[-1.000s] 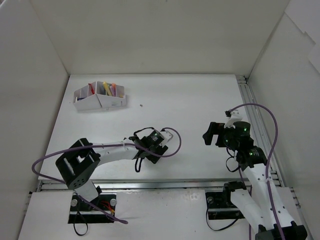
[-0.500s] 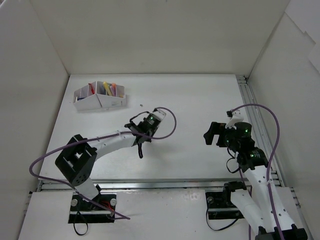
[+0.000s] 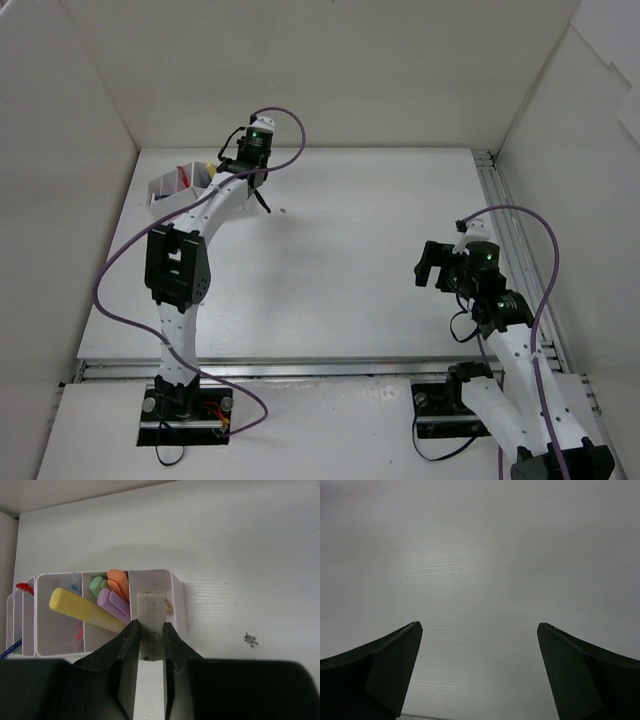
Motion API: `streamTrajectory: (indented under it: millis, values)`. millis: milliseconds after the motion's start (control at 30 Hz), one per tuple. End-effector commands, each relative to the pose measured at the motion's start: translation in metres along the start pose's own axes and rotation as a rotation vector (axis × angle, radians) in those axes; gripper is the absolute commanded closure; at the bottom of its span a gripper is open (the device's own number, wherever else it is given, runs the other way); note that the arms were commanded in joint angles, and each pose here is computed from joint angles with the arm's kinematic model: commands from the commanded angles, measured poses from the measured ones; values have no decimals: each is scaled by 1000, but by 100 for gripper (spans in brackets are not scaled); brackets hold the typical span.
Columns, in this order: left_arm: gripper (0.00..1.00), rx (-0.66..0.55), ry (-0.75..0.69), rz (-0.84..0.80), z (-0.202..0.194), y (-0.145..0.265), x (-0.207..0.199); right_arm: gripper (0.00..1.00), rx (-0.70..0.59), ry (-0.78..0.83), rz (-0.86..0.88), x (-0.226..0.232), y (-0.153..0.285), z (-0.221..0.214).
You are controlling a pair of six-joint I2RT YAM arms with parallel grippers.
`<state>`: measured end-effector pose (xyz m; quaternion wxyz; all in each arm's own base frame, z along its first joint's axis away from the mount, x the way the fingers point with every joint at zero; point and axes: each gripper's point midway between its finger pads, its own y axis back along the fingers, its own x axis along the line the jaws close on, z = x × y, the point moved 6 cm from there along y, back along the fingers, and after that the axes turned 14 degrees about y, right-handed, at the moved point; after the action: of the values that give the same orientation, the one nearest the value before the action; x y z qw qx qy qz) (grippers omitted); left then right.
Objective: Sort the stationery into containers
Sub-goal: Pick up the stationery from the center of the board, then place the stationery in the storage box, then reset both arms
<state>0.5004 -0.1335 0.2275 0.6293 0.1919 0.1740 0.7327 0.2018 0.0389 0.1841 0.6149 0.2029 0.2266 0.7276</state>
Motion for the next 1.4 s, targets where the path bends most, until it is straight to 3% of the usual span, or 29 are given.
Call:
streamTrajectory:
  millis: [0, 200, 633, 933, 967, 1033, 1233, 1333, 1367]
  values:
    - [100, -13, 9, 63, 17, -14, 19, 2, -30, 0, -74, -10, -4, 13]
    - [100, 23, 42, 63, 12, -47, 32, 2, -3, 3, -99, -13, -8, 11]
    - [99, 57, 114, 29, -4, -58, 27, 2, 12, 3, -103, -14, -10, 10]
    - [66, 29, 130, 6, 10, -36, 31, 2, 9, 4, -94, -13, -10, 11]
    - [55, 22, 132, -13, 14, -31, 30, 2, 9, 5, -79, -11, -10, 12]
    - [49, -8, 148, -31, 27, -13, 34, 2, 1, 2, -75, -11, -8, 13]
    - [50, -64, 154, -137, 43, 54, 42, 2, -28, -11, -123, -16, -3, 16]
    - [29, -56, 188, -137, 25, 103, 47, 2, -40, -31, -132, -16, 0, 15]
    - [10, -50, 234, -133, 15, 114, 49, 2, -48, -33, -134, -16, 1, 15]
